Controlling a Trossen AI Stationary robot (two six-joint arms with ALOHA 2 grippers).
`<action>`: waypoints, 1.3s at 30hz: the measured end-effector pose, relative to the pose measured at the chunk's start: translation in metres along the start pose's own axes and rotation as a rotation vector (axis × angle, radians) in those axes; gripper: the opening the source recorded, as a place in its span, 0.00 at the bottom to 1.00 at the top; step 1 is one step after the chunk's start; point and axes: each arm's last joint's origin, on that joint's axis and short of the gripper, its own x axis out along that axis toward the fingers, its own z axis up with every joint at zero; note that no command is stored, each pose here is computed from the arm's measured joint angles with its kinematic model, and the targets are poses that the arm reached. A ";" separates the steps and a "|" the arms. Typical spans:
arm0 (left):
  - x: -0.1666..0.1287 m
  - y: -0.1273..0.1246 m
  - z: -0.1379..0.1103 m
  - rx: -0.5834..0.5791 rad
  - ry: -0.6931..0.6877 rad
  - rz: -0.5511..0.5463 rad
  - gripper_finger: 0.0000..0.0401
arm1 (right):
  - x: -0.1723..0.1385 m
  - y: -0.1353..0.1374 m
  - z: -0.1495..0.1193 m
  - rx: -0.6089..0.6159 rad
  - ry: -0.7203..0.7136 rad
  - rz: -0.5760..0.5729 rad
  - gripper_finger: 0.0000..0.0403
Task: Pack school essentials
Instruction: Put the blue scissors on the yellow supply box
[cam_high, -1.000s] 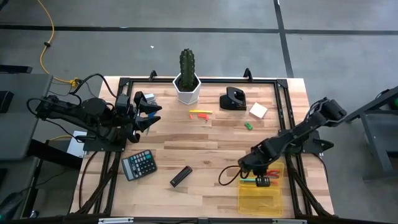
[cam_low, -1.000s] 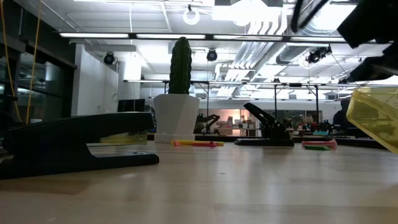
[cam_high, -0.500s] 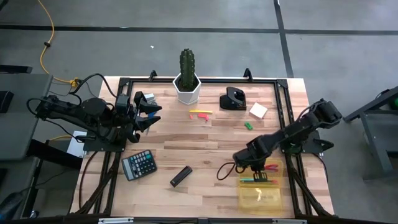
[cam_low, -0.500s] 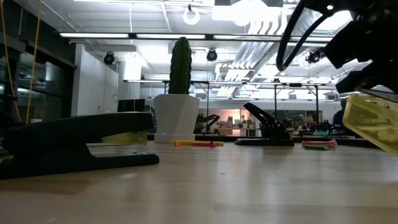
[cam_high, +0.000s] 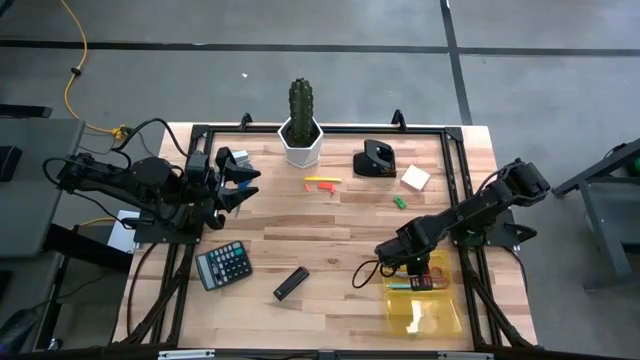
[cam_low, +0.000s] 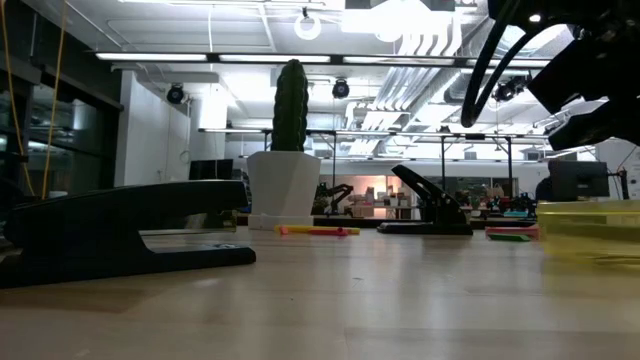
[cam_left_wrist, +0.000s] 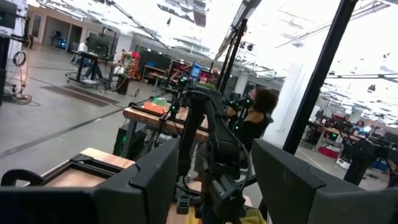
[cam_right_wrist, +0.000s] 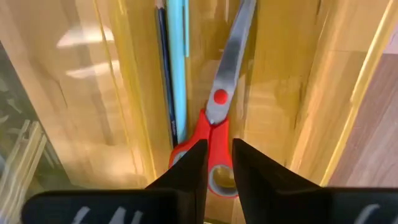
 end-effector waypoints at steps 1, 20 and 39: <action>0.000 0.000 0.000 0.001 0.002 0.000 0.48 | 0.000 0.000 0.000 0.000 0.000 -0.003 0.16; 0.000 0.000 -0.002 0.004 0.023 0.005 0.48 | -0.095 -0.018 -0.029 0.311 -1.069 -0.099 0.17; -0.001 0.005 -0.013 0.033 0.112 0.104 0.48 | -0.113 -0.045 -0.019 -0.034 -1.867 -0.216 0.17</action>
